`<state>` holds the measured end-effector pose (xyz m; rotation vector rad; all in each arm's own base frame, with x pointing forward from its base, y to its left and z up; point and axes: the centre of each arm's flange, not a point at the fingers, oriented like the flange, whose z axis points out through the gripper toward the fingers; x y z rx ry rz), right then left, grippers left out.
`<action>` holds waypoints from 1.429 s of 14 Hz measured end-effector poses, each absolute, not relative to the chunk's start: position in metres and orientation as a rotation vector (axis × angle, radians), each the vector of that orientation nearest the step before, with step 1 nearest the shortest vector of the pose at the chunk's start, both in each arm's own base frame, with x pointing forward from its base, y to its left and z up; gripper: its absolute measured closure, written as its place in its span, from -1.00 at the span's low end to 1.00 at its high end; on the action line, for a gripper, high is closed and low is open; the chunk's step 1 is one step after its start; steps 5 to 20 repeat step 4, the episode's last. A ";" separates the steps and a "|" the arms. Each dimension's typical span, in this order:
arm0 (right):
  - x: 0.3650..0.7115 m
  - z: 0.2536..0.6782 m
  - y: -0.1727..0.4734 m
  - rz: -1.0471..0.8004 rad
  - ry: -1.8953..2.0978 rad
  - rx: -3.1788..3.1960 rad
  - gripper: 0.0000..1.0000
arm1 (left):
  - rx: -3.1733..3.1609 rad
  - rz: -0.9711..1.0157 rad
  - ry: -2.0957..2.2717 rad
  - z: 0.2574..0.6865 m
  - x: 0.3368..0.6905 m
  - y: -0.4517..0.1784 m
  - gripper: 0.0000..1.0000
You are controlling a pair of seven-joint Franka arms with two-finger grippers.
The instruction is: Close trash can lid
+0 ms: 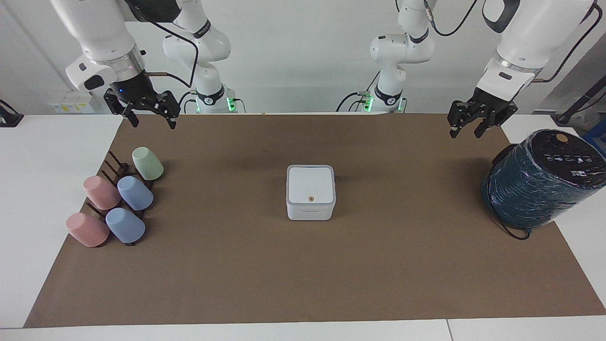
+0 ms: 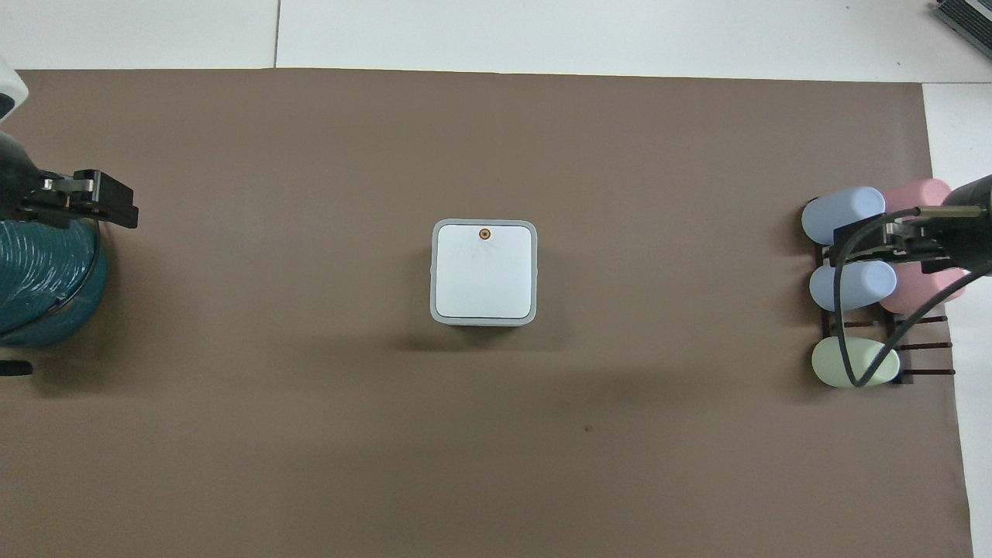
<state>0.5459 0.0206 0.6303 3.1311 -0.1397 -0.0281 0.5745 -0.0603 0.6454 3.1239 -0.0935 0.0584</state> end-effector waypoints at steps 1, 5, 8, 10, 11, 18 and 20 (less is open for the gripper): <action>0.546 0.630 0.021 -0.028 -0.140 3.131 -1.00 | 3.123 0.070 -0.099 0.644 0.576 -0.060 -0.86; 0.546 0.630 0.021 -0.028 -0.140 3.131 -1.00 | 3.122 0.082 -0.104 0.640 0.578 -0.061 -1.00; 0.546 0.630 0.021 -0.028 -0.140 3.131 -1.00 | 3.122 0.082 -0.104 0.640 0.578 -0.061 -1.00; 0.546 0.630 0.021 -0.028 -0.140 3.131 -1.00 | 3.122 0.082 -0.104 0.640 0.578 -0.061 -1.00; 0.546 0.630 0.021 -0.028 -0.140 3.131 -1.00 | 3.122 0.082 -0.104 0.640 0.578 -0.061 -1.00; 0.546 0.630 0.021 -0.028 -0.140 3.131 -1.00 | 3.122 0.082 -0.104 0.640 0.578 -0.061 -1.00; 0.546 0.630 0.021 -0.028 -0.140 3.131 -1.00 | 3.122 0.082 -0.104 0.640 0.578 -0.061 -1.00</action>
